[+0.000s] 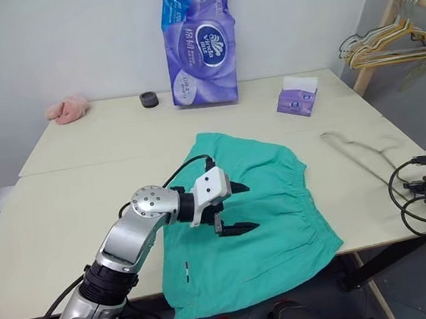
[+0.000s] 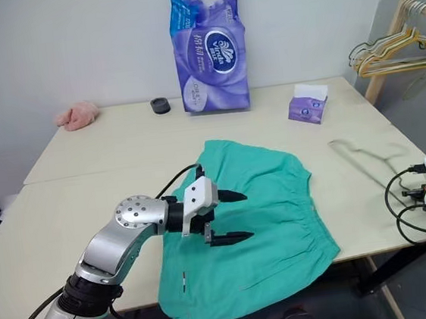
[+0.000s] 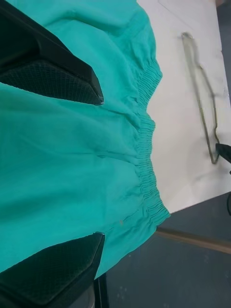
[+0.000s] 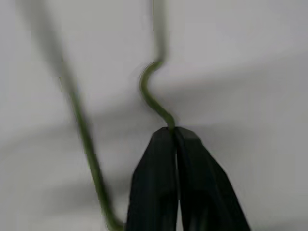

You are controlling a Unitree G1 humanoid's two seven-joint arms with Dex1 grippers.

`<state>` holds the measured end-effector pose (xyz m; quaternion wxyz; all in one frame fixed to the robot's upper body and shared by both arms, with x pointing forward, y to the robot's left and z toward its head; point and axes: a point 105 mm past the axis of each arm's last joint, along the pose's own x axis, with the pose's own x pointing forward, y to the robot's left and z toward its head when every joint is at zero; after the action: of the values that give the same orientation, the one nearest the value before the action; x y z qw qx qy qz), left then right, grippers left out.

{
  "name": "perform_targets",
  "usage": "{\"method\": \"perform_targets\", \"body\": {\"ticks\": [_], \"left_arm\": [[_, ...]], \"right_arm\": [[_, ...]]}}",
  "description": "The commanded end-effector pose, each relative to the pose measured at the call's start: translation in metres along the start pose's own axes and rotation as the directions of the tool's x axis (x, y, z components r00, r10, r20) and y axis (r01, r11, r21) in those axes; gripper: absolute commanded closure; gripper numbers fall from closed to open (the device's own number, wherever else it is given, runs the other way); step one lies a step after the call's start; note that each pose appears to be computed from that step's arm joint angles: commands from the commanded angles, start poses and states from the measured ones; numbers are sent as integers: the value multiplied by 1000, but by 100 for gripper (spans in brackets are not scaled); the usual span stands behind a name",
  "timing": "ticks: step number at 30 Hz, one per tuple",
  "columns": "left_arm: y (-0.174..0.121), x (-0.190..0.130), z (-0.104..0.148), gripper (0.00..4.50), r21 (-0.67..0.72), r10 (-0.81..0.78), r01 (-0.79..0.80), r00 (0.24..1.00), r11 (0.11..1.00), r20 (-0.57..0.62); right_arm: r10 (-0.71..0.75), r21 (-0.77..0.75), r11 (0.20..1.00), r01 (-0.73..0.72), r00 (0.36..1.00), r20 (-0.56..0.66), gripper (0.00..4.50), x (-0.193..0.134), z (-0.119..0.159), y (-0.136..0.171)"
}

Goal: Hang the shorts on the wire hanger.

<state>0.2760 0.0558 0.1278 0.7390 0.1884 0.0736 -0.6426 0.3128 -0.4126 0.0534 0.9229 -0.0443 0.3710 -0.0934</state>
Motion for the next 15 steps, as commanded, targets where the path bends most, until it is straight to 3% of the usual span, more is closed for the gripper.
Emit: {"method": "perform_targets", "body": {"ticks": [1, 4, 11, 15], "left_arm": [[6, -2, 14, 0, 38, 49, -50, 998, 998, 43], [17, -3, 15, 0, 26, 110, -112, 993, 993, 51], [47, -18, 10, 0, -89, 244, -239, 968, 967, 54], [87, -50, 6, 0, -134, 416, -407, 908, 904, 45]], "right_arm": [[-43, 10, 999, 43, 998, -44, 446, 3, -16, -6], [-27, 3, 1000, 27, 1000, 6, 446, 0, -5, -5], [58, -189, 982, -25, 984, 169, 446, -25, 36, 12], [187, -359, 930, -85, 948, 259, 446, -50, 53, 52]]}}
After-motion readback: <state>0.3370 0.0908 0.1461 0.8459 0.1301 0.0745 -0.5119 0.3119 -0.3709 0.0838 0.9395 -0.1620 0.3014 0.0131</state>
